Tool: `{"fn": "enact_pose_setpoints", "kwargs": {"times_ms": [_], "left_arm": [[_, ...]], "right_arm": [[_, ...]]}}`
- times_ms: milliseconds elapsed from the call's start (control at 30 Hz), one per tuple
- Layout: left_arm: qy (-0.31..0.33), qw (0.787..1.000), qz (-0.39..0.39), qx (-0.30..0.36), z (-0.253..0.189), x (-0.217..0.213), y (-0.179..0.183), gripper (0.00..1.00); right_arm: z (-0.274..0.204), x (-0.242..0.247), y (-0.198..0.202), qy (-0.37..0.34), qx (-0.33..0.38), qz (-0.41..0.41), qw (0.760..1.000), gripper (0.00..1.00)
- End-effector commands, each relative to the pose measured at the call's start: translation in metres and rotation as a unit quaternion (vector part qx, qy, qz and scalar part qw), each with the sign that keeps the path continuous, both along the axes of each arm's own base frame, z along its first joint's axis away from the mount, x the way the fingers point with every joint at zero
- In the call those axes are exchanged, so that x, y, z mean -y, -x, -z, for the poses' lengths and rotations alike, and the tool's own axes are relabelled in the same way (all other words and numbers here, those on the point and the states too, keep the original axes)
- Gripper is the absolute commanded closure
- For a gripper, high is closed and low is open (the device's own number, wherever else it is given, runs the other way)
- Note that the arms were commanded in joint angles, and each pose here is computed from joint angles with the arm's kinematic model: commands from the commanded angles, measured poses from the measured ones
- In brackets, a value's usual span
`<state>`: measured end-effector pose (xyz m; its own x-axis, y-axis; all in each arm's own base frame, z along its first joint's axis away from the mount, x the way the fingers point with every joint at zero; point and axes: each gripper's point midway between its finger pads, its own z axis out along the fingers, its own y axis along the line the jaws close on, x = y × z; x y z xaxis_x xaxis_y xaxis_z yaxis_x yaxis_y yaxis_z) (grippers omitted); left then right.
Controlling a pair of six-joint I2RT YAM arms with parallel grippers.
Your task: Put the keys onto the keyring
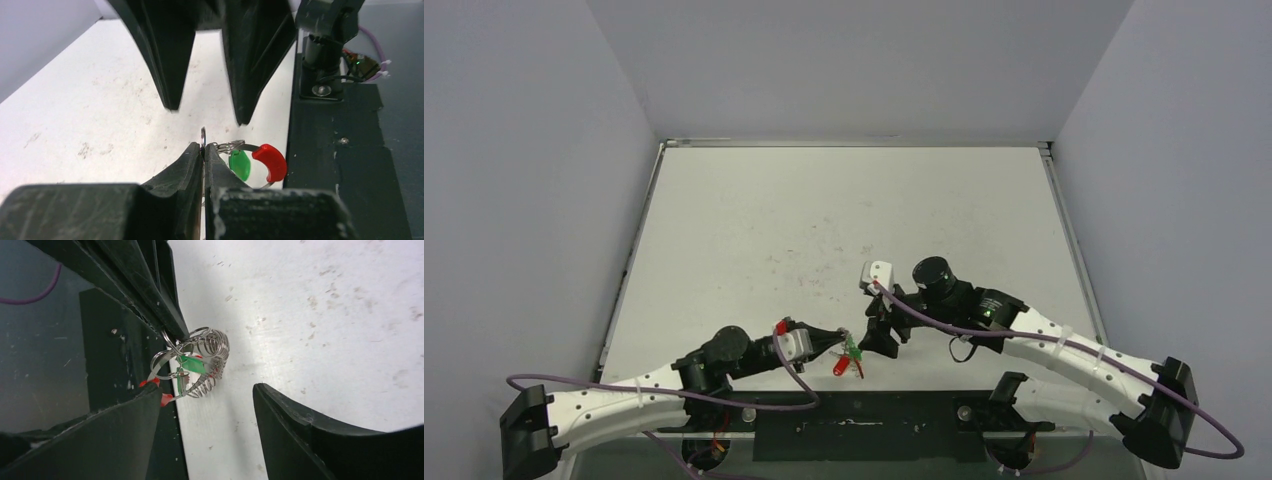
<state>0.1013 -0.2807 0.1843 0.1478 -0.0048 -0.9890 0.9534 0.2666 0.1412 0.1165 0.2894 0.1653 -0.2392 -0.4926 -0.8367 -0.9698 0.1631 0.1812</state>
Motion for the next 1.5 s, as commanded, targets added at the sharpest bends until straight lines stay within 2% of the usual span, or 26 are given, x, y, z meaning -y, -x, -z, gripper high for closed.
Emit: {"fn": "enact_pose_setpoints", "kwargs": {"times_ms": [0,100,200,367,467,600,733,867,933,967,1000,1067,1200,1233,1333,1467], "left_arm": [[0.009,0.998,-0.058,-0.008,-0.027,-0.003,-0.021,1.00],[-0.001,0.994,-0.107,-0.027,-0.026,-0.004,-0.038,1.00],[-0.013,0.984,-0.170,-0.053,-0.022,-0.003,-0.061,1.00],[-0.050,0.952,-0.278,-0.120,-0.007,-0.002,-0.113,1.00],[-0.049,0.939,-0.298,-0.165,-0.001,-0.002,-0.146,1.00],[-0.053,0.929,-0.324,-0.173,0.000,-0.004,-0.187,1.00],[-0.060,0.921,-0.334,-0.192,0.009,-0.005,-0.227,1.00],[-0.061,0.911,-0.355,-0.202,0.018,-0.018,-0.267,0.84],[-0.059,0.905,-0.364,-0.212,0.019,-0.029,-0.285,0.67],[-0.055,0.901,-0.370,-0.221,0.021,-0.037,-0.293,0.50],[-0.049,0.893,-0.382,-0.232,0.024,-0.047,-0.301,0.40],[-0.039,0.878,-0.408,-0.247,0.028,-0.071,-0.312,0.29],[-0.017,0.854,-0.451,-0.258,0.032,-0.129,-0.315,0.18],[-0.011,0.843,-0.473,-0.256,0.032,-0.149,-0.313,0.11],[-0.004,0.798,-0.551,-0.245,0.036,-0.208,-0.296,0.07],[-0.040,0.738,-0.641,-0.208,0.052,-0.261,-0.261,0.03]], "right_arm": [[-0.037,0.005,-0.031,-0.056,0.070,0.083,0.993,0.24],[-0.045,0.015,-0.044,-0.073,0.092,0.128,0.985,0.11],[-0.047,0.028,-0.060,-0.084,0.096,0.190,0.973,0.02],[-0.043,0.057,-0.095,-0.081,0.105,0.290,0.948,0.00],[-0.037,0.077,-0.116,-0.079,0.099,0.345,0.930,0.00],[-0.024,0.116,-0.146,-0.072,0.093,0.438,0.891,0.00],[-0.006,0.166,-0.173,-0.066,0.090,0.543,0.832,0.00],[0.006,0.222,-0.189,-0.033,0.130,0.635,0.761,0.00],[0.008,0.238,-0.194,-0.017,0.156,0.655,0.739,0.00],[0.012,0.244,-0.197,-0.009,0.169,0.662,0.730,0.00],[0.016,0.250,-0.199,-0.002,0.181,0.669,0.721,0.00],[0.027,0.259,-0.204,0.012,0.193,0.681,0.707,0.00],[0.040,0.277,-0.216,0.020,0.214,0.708,0.673,0.00],[0.047,0.282,-0.219,0.020,0.214,0.715,0.665,0.00],[0.066,0.294,-0.225,0.030,0.201,0.731,0.651,0.00],[0.076,0.299,-0.236,0.038,0.200,0.739,0.643,0.00]]}}
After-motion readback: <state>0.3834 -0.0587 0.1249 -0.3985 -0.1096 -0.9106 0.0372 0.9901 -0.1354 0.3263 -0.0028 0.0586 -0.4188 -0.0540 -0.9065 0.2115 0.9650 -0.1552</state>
